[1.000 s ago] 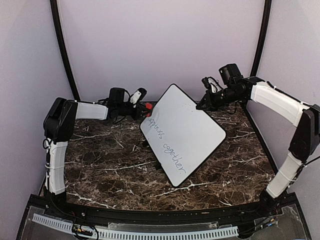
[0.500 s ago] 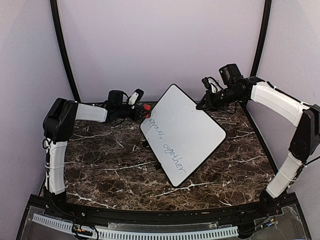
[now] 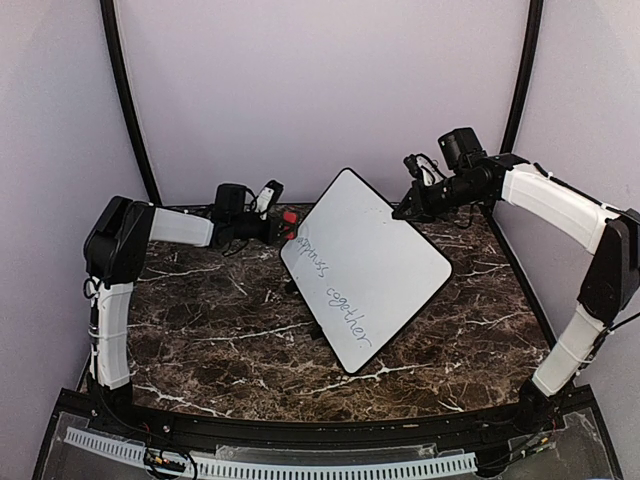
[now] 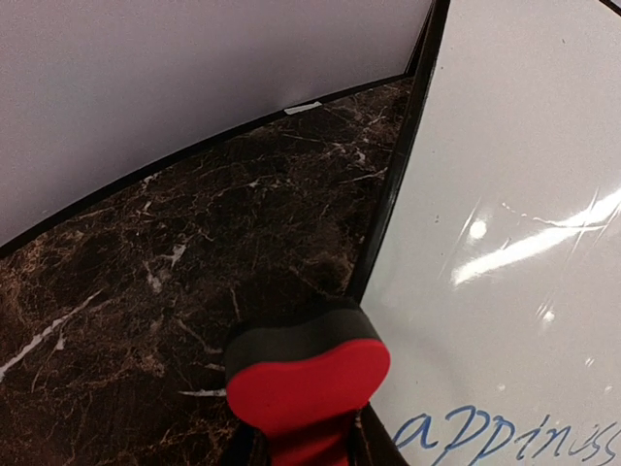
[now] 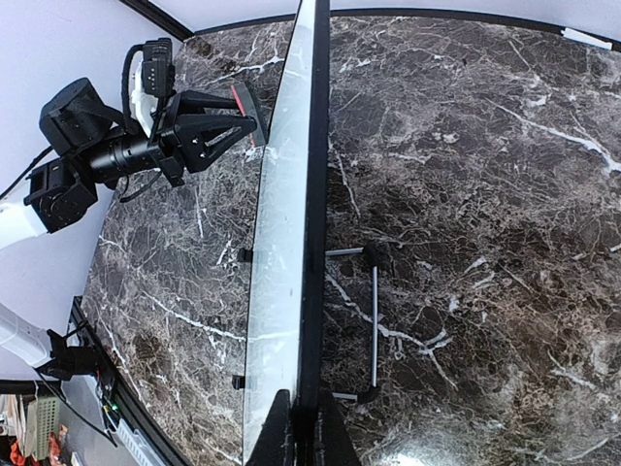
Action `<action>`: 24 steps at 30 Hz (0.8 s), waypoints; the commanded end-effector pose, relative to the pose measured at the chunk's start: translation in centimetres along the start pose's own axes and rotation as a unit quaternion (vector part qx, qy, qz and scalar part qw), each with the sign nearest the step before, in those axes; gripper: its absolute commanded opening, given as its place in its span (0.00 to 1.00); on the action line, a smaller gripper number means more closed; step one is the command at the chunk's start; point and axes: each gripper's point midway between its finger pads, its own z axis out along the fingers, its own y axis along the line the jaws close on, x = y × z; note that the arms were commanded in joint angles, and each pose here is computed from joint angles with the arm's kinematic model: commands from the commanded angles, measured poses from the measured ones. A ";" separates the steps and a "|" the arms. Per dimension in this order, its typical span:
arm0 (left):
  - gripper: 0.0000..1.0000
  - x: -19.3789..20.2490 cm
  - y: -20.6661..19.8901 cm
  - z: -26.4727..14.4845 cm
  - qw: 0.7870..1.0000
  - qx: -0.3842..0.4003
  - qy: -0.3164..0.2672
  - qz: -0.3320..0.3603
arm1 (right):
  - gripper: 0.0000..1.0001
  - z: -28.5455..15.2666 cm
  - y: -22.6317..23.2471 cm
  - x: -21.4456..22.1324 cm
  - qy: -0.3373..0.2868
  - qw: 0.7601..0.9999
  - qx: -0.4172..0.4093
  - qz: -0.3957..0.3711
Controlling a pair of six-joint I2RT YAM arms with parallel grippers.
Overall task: Erase the whiteboard
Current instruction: Erase the center of the whiteboard.
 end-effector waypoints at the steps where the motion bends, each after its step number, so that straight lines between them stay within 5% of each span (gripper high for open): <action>1: 0.00 7.7 -0.9 0.3 0.993 -0.028 0.107 -0.042 | 0.00 0.1 2.5 1.5 0.020 0.997 -0.053 -0.060; 24: 0.00 8.1 -9.4 1.2 0.989 0.013 0.145 0.007 | 0.00 -0.2 2.6 1.9 0.019 0.997 -0.052 -0.061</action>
